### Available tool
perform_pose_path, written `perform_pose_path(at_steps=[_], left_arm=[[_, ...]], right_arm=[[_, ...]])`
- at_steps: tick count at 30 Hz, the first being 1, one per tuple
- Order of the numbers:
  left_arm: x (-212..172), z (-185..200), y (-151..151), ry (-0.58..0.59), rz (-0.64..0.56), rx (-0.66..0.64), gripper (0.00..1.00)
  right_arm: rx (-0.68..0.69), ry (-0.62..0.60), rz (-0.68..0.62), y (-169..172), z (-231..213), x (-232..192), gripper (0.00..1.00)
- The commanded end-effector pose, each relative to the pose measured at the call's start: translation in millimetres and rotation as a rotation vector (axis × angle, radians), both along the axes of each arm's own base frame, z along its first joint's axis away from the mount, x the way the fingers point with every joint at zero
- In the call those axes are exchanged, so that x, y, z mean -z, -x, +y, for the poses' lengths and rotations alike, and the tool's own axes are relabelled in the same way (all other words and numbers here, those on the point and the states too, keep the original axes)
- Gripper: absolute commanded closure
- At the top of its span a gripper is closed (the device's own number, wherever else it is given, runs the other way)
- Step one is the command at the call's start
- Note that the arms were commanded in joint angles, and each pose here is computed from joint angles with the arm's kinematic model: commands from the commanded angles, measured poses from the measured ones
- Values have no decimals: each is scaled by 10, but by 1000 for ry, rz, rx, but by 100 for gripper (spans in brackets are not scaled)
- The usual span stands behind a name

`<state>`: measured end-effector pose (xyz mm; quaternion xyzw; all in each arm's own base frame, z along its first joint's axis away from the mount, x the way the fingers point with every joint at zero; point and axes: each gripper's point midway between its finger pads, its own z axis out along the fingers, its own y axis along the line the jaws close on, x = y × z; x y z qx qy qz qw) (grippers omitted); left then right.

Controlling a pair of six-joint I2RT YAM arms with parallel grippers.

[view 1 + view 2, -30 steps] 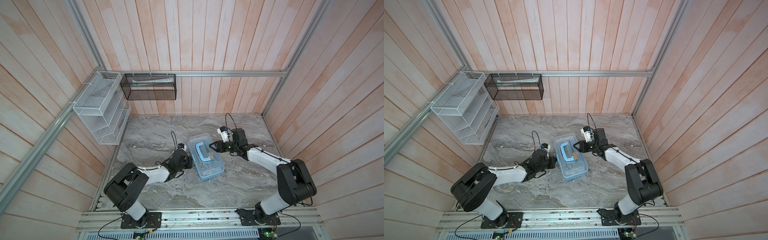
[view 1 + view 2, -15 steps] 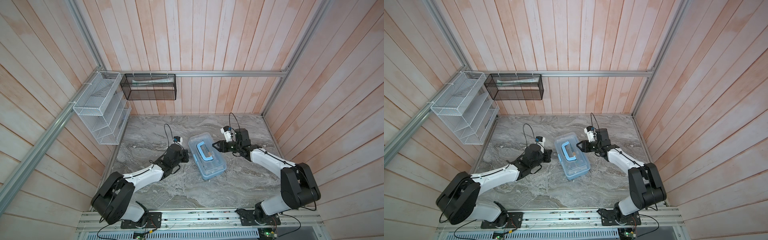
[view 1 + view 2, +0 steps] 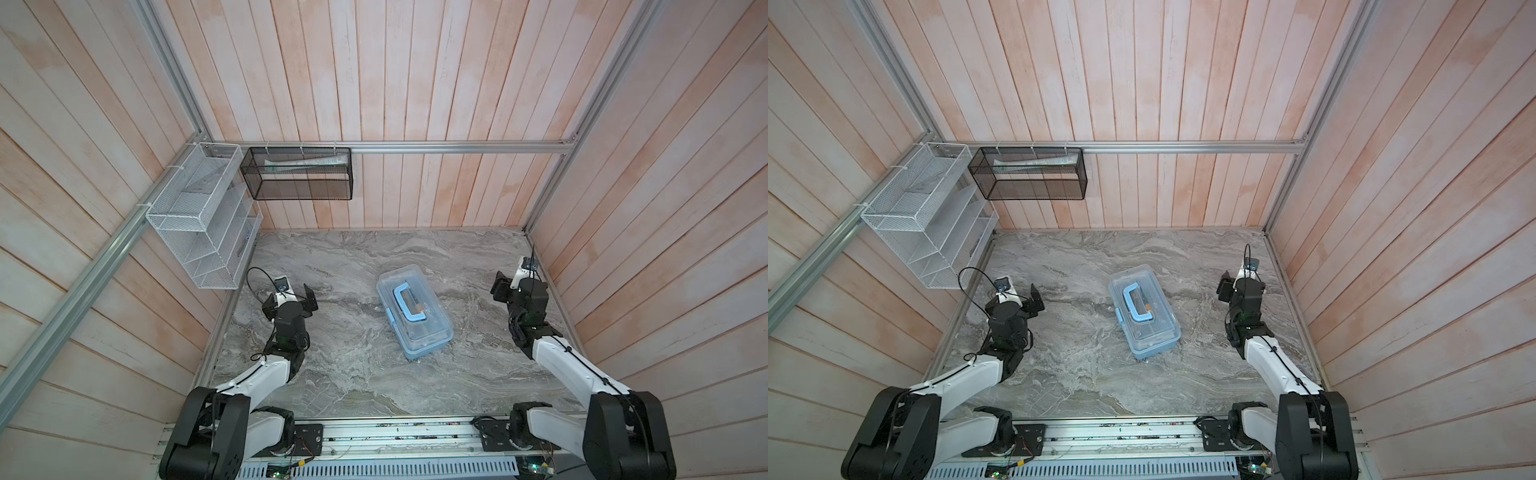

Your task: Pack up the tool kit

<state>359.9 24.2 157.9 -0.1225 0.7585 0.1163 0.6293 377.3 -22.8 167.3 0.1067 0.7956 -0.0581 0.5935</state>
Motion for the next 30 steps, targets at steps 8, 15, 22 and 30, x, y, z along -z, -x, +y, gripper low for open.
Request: perform_pose_path(at_steps=[8, 15, 22, 30], left_arm=[[102, -198, -146, -54, -109, 216, 0], [300, -19, -271, 36, -49, 200, 0], [274, -18, -261, 32, -64, 201, 0], [283, -20, -263, 32, -58, 201, 0]], right_arm=[[-52, 64, -224, 207, -53, 152, 27], [8, 46, -190, 79, -161, 373, 2], [7, 43, -153, 59, -169, 419, 2], [8, 43, -156, 61, -171, 417, 2]])
